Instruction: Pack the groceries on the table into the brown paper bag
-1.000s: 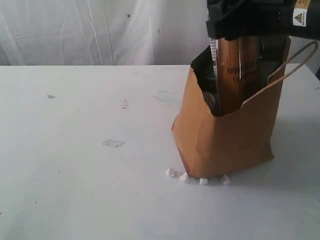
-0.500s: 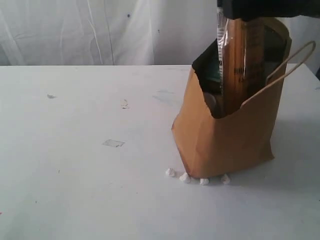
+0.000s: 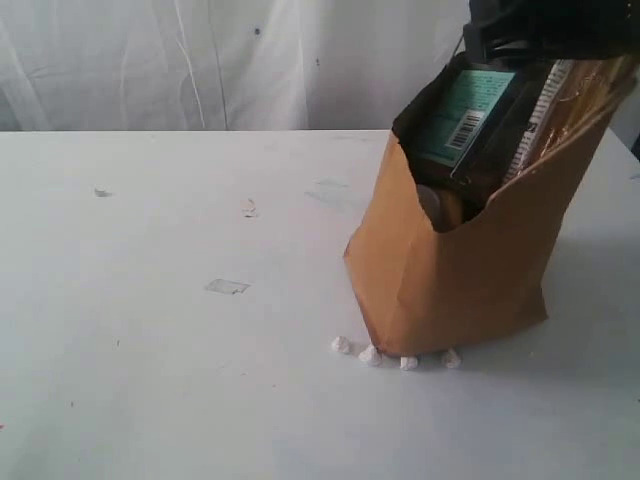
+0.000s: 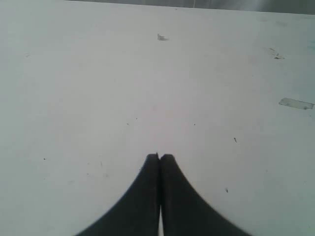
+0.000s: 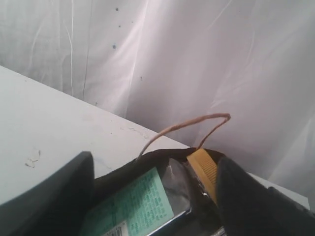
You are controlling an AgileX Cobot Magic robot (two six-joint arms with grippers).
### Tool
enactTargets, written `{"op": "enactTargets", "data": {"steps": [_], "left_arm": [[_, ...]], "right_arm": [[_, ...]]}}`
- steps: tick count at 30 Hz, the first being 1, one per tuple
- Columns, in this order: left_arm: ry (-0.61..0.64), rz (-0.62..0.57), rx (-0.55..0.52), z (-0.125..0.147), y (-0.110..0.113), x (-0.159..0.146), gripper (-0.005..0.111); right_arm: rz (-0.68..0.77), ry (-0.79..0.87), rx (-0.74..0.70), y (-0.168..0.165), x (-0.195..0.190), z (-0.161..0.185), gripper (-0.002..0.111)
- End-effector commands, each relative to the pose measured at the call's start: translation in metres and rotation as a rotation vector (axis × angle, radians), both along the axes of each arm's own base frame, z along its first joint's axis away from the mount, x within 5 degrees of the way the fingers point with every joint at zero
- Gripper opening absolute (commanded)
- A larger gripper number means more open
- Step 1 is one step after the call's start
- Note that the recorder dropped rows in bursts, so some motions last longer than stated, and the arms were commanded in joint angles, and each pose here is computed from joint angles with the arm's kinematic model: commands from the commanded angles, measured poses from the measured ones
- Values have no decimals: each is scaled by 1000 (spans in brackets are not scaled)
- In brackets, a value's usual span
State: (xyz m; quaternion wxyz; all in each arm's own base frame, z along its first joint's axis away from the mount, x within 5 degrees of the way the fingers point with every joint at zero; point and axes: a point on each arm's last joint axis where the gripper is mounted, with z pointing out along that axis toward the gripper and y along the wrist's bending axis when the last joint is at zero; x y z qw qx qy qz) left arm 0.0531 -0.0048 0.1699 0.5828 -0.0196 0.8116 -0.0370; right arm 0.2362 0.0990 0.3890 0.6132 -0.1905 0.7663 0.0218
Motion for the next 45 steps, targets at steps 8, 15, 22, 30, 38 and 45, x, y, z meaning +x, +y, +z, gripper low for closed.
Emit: {"op": "enactTargets", "data": {"steps": [8, 15, 22, 30, 38, 45], "left_arm": [[-7, 5, -6, 0, 0, 0, 0], [-7, 5, -6, 0, 0, 0, 0], [-7, 5, -6, 0, 0, 0, 0], [-7, 5, -6, 0, 0, 0, 0], [-7, 5, -6, 0, 0, 0, 0], [-7, 5, -6, 0, 0, 0, 0]], "right_arm": [[20, -45, 15, 0, 0, 6, 65], [62, -147, 63, -3, -15, 26, 65], [-52, -105, 49, -27, -41, 35, 65], [-277, 333, -124, -62, -78, 6, 36], [1, 717, -140, -39, -100, -42, 6], [97, 769, -44, -26, -100, -113, 0]]}}
